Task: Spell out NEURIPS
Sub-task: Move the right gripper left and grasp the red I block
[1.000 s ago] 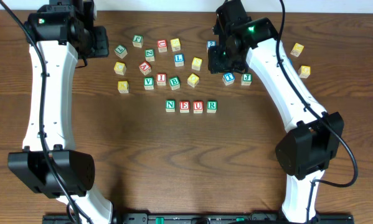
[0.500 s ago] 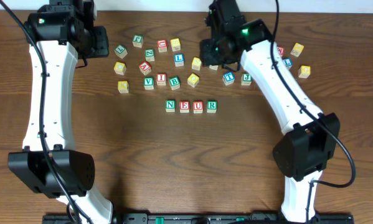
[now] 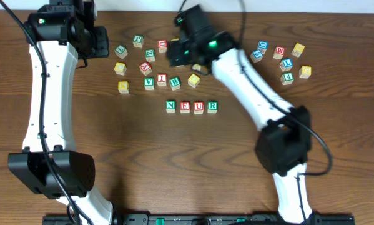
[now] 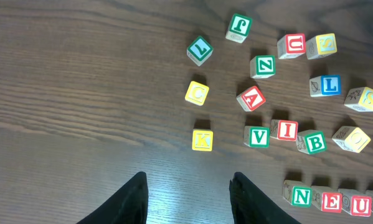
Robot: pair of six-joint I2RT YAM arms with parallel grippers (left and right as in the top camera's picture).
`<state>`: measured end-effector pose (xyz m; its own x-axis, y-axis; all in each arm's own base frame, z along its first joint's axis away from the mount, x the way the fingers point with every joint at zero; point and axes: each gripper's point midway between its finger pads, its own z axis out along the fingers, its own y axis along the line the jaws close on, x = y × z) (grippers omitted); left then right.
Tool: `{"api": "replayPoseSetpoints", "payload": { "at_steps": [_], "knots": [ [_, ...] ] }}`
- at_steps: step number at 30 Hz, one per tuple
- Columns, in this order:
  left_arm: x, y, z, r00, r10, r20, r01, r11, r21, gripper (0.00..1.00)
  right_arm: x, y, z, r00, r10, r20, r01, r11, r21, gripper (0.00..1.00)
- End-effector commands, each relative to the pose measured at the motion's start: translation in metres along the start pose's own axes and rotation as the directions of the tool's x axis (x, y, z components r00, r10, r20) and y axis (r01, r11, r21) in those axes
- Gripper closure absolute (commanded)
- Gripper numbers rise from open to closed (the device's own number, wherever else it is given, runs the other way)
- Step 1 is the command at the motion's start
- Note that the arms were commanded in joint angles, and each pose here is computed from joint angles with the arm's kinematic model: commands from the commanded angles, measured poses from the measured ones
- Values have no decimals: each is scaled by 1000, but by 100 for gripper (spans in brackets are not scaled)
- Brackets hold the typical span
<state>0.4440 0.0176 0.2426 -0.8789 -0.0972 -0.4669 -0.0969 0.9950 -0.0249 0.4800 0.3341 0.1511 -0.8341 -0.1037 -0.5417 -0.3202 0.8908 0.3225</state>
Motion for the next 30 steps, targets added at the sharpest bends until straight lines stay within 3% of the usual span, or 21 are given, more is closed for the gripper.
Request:
{"api": "replayPoseSetpoints", "payload": {
  "at_steps": [1,11,30],
  "knots": [
    [-4,0,-4,1000,-1,14,1,1000,-6,58,18,14,36,999,-7,-38,7,1000,-10,43],
    [-4,0,-4,1000,-1,14,1,1000,-6,57,43,9,86,999,4,-53,-1,998,60,47],
    [-4,0,-4,1000,-1,14,1,1000,-6,57,56,5,117,998,35,-50,-31,997,70,52]
  ]
}}
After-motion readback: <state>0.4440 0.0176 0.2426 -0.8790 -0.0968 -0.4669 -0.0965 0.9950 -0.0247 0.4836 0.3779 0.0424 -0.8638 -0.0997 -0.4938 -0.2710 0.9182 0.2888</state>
